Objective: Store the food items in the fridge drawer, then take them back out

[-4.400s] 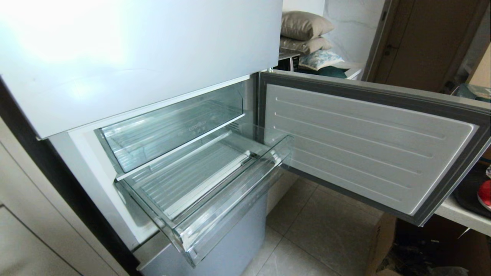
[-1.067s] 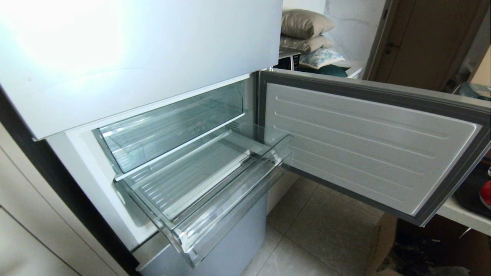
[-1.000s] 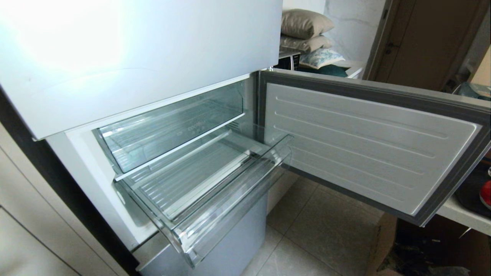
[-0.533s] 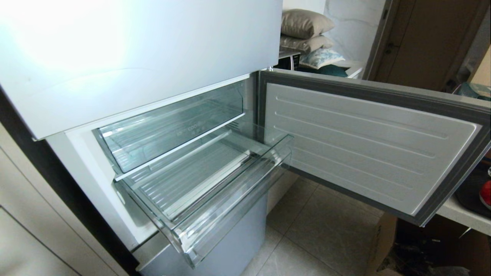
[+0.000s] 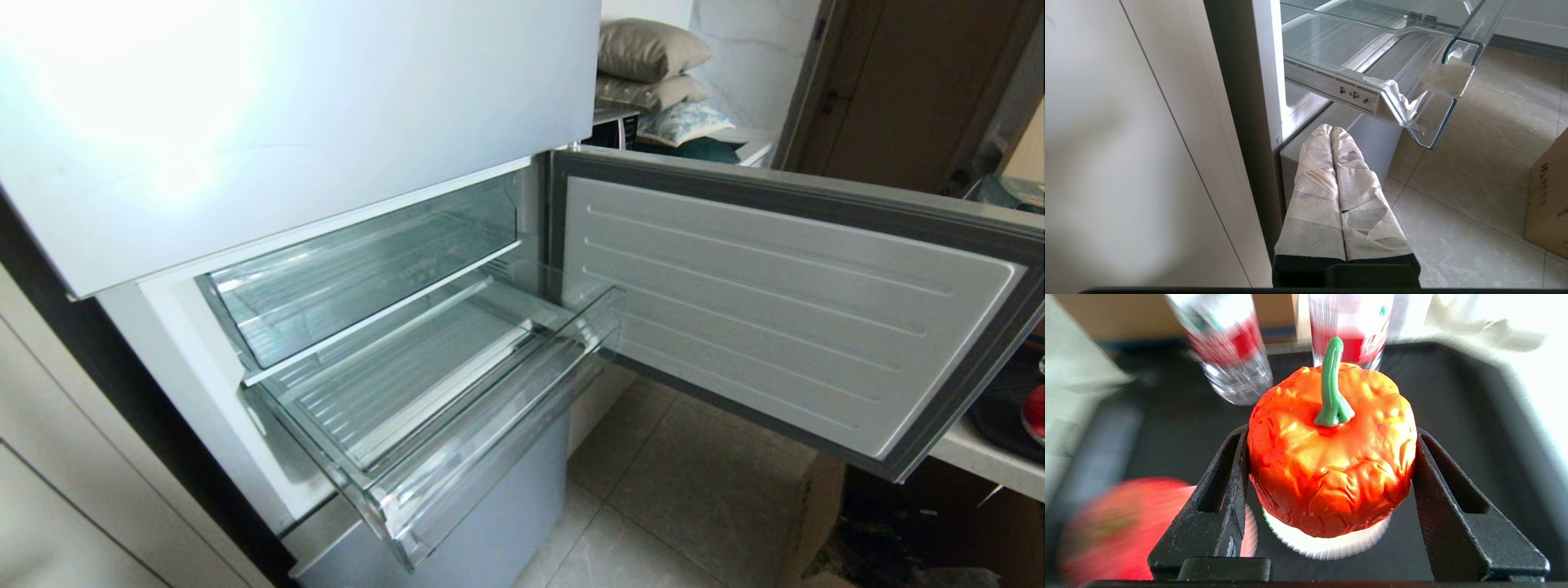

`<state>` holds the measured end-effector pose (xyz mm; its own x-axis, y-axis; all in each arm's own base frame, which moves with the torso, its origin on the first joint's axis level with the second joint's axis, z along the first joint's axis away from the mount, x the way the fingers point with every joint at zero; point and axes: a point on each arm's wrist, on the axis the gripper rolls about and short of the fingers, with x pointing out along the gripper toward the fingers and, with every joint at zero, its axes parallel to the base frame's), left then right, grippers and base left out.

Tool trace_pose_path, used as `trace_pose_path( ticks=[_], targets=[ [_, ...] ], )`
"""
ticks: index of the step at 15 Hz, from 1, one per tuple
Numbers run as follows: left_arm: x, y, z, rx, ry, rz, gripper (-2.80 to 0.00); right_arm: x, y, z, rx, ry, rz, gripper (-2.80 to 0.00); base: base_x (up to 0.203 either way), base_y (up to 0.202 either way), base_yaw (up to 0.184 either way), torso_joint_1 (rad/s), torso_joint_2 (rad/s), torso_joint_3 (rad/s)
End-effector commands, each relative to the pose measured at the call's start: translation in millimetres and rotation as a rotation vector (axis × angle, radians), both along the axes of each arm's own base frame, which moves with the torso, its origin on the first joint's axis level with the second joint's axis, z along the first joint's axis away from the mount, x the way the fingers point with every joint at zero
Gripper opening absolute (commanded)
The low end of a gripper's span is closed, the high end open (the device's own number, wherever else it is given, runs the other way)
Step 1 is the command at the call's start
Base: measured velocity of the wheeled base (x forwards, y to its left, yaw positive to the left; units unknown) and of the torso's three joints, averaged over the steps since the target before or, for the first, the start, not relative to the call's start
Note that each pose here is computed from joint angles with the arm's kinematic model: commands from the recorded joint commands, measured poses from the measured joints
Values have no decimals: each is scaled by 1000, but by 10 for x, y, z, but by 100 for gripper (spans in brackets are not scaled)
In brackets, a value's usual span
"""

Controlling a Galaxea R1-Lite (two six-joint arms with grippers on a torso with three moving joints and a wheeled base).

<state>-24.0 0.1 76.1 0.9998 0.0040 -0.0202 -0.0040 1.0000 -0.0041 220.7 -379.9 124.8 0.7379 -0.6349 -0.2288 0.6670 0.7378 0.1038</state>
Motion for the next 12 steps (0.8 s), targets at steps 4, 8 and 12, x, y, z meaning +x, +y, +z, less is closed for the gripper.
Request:
trace_pose_path(
  ticks=[4, 8, 12],
  targets=[
    [0, 0, 0, 0, 0, 1, -280, -804, 1325, 1478, -204, -139, -22, -280, 0, 0, 0, 0, 0, 0],
    [0, 0, 0, 0, 0, 1, -280, -1225, 2751, 1672, -306, -256, 150, -280, 0, 0, 0, 0, 0, 0],
    [0, 0, 0, 0, 0, 1, -280, -1776, 3677, 1345, -313, -316, 520, -280, 0, 0, 0, 0, 0, 0]
  ],
)
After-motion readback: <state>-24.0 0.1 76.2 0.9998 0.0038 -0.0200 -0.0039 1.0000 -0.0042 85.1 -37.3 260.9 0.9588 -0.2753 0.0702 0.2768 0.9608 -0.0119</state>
